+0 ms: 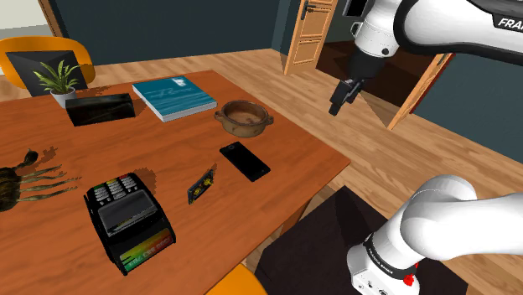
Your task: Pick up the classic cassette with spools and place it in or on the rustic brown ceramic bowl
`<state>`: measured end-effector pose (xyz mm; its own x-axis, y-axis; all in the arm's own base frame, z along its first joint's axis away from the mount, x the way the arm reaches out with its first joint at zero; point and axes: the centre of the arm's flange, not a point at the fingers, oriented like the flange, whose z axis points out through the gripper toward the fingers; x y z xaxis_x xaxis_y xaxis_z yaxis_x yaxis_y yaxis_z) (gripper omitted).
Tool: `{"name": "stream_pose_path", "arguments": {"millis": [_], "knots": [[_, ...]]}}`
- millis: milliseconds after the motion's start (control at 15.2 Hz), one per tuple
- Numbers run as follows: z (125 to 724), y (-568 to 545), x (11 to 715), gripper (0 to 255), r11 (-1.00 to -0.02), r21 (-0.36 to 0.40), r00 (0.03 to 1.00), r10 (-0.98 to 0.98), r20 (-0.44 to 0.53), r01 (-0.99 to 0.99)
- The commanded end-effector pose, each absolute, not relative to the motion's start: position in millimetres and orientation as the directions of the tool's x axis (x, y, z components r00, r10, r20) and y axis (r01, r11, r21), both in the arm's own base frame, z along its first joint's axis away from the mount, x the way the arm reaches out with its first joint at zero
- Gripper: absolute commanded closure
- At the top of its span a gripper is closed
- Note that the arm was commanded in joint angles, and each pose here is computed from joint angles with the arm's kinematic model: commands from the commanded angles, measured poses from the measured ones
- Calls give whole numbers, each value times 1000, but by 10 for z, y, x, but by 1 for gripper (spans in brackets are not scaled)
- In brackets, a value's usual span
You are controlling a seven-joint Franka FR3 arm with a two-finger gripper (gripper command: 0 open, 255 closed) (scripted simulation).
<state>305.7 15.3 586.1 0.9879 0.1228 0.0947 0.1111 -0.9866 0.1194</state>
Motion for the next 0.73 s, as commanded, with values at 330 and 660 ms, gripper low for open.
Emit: {"name": "stream_pose_path", "arguments": {"millis": [330, 660], "knots": [[5557, 708, 2938, 0, -992, 96, 993, -74, 93, -83], [5266, 1283, 2931, 0, -959, 74, 960, -268, 87, -274]]}}
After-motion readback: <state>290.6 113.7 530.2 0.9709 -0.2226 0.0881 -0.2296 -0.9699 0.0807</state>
